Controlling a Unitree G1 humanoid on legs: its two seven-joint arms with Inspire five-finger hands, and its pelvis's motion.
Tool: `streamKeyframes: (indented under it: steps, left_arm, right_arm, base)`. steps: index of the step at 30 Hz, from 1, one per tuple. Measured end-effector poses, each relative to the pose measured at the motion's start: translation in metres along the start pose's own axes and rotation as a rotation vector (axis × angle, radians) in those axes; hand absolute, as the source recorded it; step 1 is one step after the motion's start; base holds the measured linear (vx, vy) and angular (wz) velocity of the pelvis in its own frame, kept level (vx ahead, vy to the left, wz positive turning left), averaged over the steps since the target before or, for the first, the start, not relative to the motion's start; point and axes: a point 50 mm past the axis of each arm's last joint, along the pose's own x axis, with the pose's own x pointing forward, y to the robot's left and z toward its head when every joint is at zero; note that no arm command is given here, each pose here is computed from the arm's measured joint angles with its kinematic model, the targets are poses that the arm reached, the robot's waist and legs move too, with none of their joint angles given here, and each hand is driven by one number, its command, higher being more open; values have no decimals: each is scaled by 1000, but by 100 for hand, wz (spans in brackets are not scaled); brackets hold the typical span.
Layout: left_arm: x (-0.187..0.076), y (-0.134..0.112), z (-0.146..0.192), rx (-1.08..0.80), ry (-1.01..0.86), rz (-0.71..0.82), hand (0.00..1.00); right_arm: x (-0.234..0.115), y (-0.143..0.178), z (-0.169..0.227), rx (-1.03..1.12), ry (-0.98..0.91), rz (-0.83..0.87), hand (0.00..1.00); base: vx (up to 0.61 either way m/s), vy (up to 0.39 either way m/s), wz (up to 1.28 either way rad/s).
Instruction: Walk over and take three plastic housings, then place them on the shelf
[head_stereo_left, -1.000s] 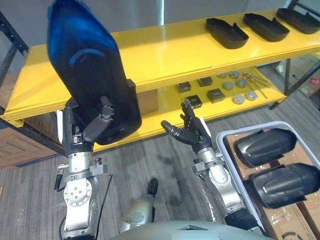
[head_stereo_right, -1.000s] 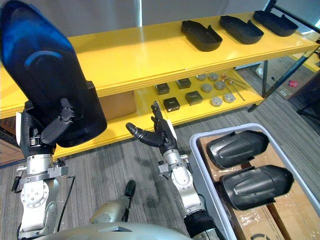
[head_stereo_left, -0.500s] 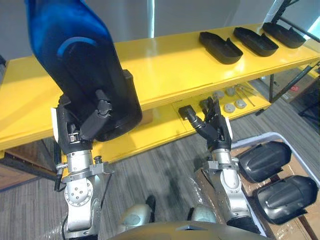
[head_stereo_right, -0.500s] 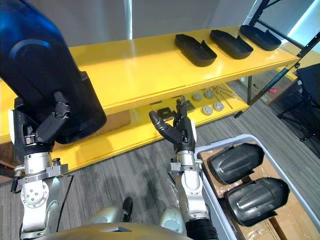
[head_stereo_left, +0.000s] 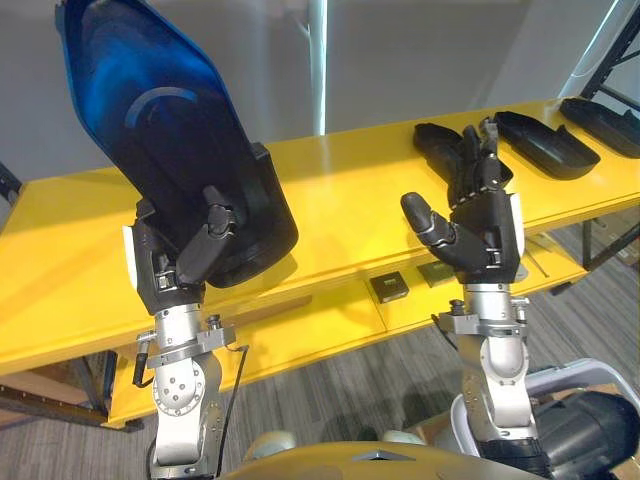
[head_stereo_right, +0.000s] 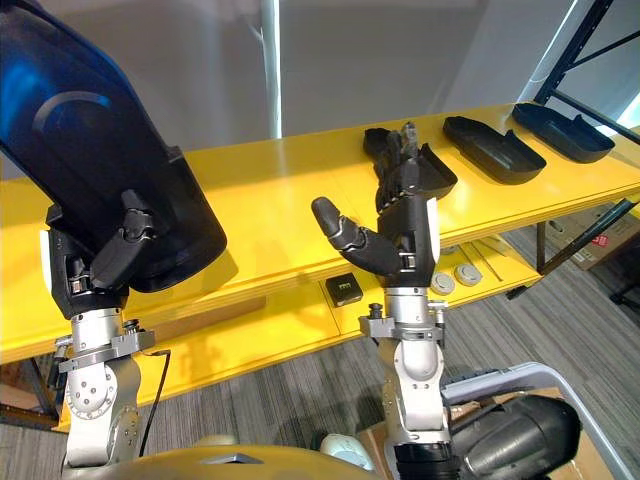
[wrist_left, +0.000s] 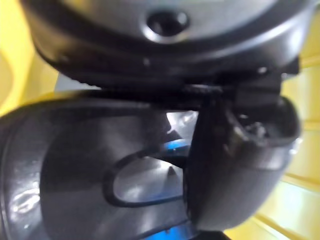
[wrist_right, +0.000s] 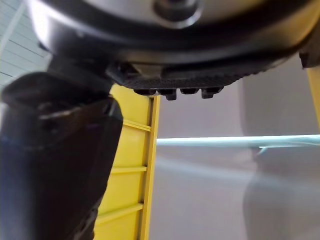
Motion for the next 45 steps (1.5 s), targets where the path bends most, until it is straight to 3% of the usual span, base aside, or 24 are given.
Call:
streamKeyframes:
  steps: [3,9,14,23,28,45]
  left_arm:
    - [3,-1,-8,20,24,-70,0]
    - [15,-27,-16,-10,20,-295,0]
    - [28,-27,-17,-28,86,-420,0]
    - [26,-50,-70,-77,484,-525,0]
    - [45,-63,-101,-142,657,-429,0]
    - [82,-68,-131,-28,807,-59,0]
  right_arm:
    - [1,-18,7,-50,-31,-44,100]
    - [-2,-59,21,-142,-48,-134,100]
    - [-11,-53,9,-61,28,-149,100]
    - [-19,-43,-5,-10,153,-121,100]
    - [-31,-35,-12,16,216,-88,100]
    - [-36,-7,-20,102,282,73,100]
  base:
    - [242,36,-5]
    - [186,249,11]
    - [61,236,-7]
    - [-8,16,-17]
    - [-30,-8,-38]
    - [-33,-29,-8]
